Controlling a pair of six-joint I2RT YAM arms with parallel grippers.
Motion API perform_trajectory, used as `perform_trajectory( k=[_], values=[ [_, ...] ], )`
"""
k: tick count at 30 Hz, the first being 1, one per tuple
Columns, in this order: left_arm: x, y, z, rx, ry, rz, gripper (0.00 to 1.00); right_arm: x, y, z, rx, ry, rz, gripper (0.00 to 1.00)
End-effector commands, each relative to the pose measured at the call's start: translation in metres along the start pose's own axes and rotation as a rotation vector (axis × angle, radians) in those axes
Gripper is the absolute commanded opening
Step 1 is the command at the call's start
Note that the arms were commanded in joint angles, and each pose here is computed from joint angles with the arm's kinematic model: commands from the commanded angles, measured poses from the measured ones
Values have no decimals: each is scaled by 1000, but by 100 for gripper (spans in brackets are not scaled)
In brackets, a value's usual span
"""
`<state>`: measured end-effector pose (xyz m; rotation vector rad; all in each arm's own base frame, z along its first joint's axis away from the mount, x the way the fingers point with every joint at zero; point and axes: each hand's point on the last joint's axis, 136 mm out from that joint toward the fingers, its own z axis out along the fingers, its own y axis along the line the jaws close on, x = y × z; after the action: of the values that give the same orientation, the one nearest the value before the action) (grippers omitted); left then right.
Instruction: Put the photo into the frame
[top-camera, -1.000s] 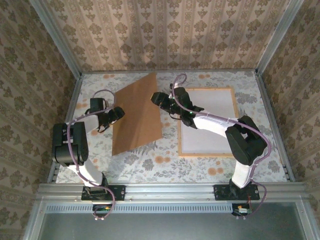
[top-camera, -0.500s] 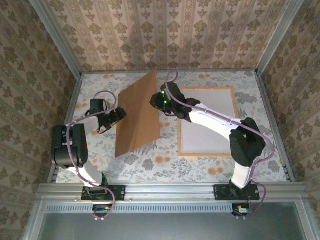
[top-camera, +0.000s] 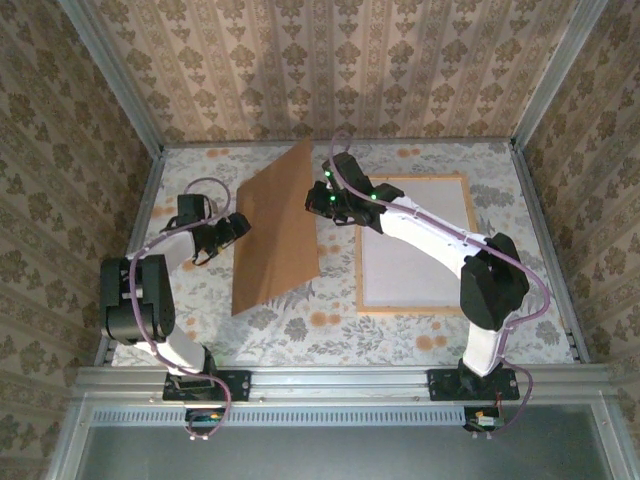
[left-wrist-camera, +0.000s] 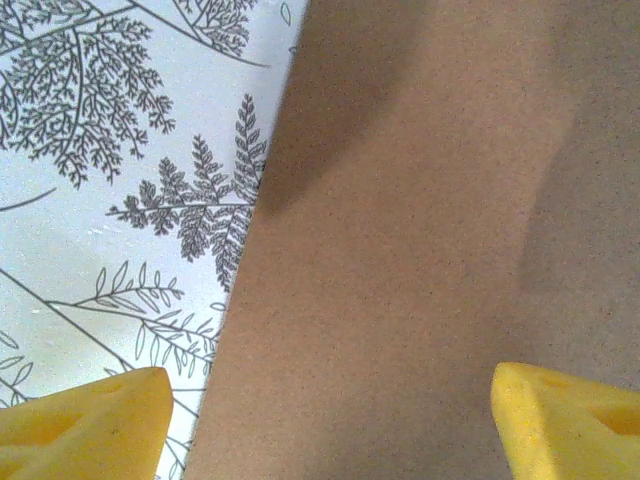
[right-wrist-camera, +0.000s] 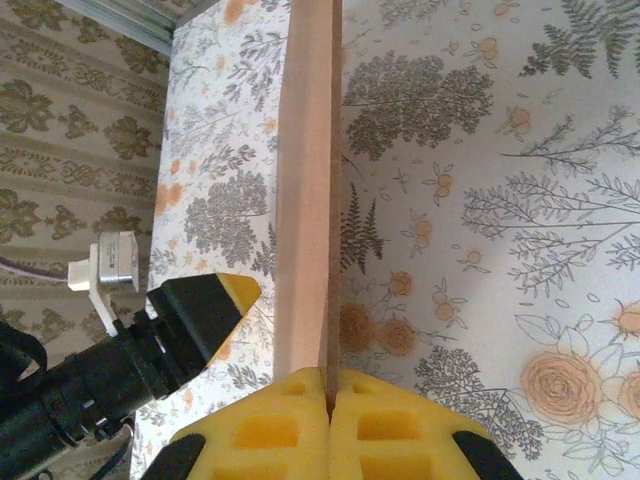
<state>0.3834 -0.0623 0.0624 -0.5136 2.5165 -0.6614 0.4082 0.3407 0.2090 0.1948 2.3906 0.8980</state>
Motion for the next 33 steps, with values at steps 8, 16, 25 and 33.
perform_trajectory(
  k=[8, 16, 25, 33],
  values=[
    [9, 17, 10, -15, 14, -26, 84, 19, 7, 13, -61, 103, -1, 8],
    [18, 37, 16, -80, 29, -46, 84, 19, 8, 16, -63, 101, 3, 5],
    [29, 39, 27, -45, 73, -86, 84, 27, 16, 27, -99, 145, -8, 18],
    [28, 37, 27, -33, 72, -81, 84, 43, 34, 38, -155, 240, -26, 21]
  ],
)
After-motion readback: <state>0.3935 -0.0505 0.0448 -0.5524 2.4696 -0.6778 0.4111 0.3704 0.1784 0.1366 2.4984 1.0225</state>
